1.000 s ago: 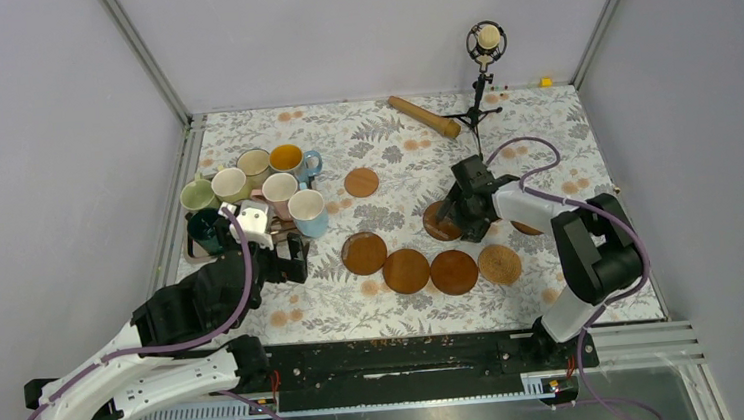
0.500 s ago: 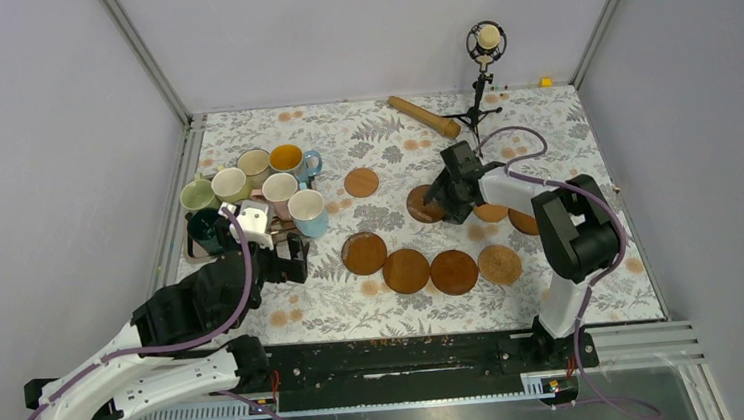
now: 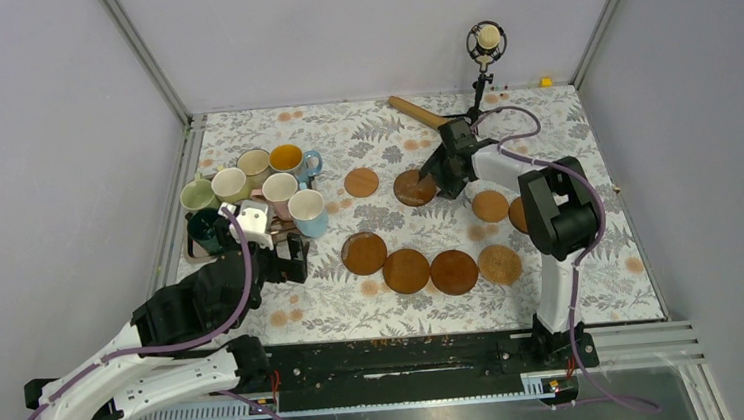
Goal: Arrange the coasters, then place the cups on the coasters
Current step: Move the coaster to the center of the board.
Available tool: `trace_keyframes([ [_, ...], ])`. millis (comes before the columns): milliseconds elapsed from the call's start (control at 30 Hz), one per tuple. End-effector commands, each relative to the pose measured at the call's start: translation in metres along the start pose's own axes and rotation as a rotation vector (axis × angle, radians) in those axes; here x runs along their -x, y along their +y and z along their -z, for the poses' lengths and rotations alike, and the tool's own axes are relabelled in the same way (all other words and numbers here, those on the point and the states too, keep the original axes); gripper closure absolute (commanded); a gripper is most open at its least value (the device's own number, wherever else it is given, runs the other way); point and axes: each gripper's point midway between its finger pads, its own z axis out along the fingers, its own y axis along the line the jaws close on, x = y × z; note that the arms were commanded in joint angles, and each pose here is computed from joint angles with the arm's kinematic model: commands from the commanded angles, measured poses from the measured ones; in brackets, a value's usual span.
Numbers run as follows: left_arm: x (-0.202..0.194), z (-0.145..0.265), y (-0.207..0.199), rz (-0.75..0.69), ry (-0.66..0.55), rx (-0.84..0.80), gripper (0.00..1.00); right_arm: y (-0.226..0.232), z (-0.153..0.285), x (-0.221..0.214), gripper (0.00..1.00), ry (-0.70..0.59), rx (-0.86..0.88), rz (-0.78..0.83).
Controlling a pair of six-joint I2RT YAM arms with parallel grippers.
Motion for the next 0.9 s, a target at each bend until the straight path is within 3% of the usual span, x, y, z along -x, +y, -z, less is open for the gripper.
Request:
trace_keyframes([
  [0,0.008,0.000,0.005,0.034,-0.044,0.025,0.02,0.026,0.030,0.015,0.31,-0.033,0.048,0.102],
  [167,0.013,0.004,0.007,0.060,-0.070,0.012,0.02,0.057,0.057,0.022,0.28,-0.105,0.106,0.230],
  [467,0.017,0.011,0.012,0.097,-0.108,0.000,0.02,0.124,0.033,-0.011,0.23,-0.030,0.121,0.457],
  [867,0.019,0.011,0.008,0.100,-0.113,-0.023,0.02,0.168,-0.021,-0.044,0.25,0.095,0.177,0.479],
])
